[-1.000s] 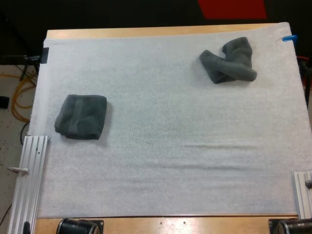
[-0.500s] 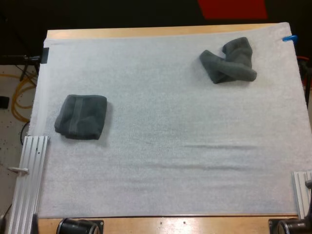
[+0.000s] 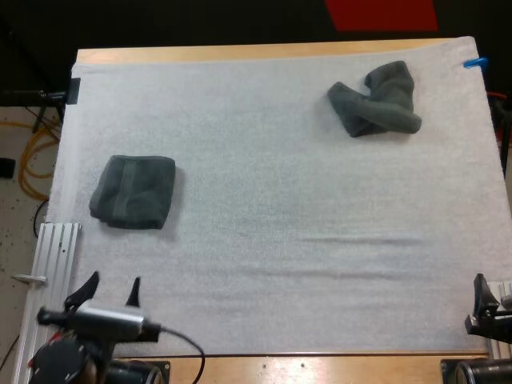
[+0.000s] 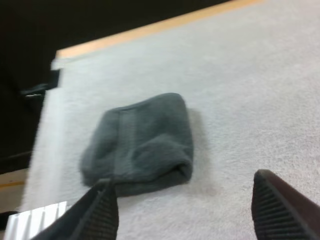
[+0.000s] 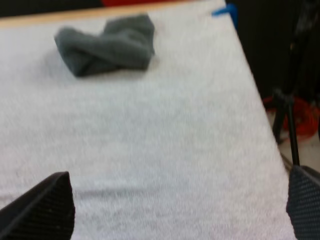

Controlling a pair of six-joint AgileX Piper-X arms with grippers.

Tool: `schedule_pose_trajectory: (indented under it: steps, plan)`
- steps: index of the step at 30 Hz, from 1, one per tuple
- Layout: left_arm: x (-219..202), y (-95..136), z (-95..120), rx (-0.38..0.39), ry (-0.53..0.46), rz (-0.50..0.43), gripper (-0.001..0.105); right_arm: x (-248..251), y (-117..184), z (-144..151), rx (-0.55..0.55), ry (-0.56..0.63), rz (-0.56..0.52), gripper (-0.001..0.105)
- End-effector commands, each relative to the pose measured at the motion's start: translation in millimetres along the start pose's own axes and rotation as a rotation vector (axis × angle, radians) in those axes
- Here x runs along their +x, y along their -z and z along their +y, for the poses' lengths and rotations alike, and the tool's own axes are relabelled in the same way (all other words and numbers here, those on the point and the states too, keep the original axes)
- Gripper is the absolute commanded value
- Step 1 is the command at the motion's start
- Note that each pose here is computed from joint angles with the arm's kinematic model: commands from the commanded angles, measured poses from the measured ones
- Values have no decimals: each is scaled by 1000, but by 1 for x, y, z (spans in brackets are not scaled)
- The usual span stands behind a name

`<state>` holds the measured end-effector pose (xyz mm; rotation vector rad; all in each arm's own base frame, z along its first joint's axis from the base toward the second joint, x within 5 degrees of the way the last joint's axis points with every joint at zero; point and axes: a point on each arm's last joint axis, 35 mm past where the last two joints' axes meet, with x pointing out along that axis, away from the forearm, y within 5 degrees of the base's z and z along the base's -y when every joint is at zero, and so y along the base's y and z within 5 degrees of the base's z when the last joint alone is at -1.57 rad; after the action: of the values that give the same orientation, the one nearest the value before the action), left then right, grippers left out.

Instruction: Pick towel from pile fold and stack

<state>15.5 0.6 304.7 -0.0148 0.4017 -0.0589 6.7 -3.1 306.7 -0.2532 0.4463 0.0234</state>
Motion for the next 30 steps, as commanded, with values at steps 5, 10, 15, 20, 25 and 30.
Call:
schedule_pose_trajectory:
  steps: [5, 10, 15, 20, 25, 30]
  plan:
    - [30, 9, -2, -32, 12, -25, 56, 11, 0, 1, -8, 11, -6, 84]
    - [32, 10, -3, -46, 19, -31, 56, 19, 3, 2, -9, 9, 2, 84]
    - [32, 10, -3, -46, 19, -31, 56, 20, 3, 3, -9, 10, -2, 84]
    - [32, 10, -3, -46, 19, -31, 56, 20, 3, 2, -9, 14, -1, 84]
    - [32, 10, -3, -46, 19, -31, 56, 20, 3, 2, 67, 20, -1, 84]
    - [32, 10, -3, -46, 19, -31, 56, 20, 3, 2, 68, 20, -1, 84]
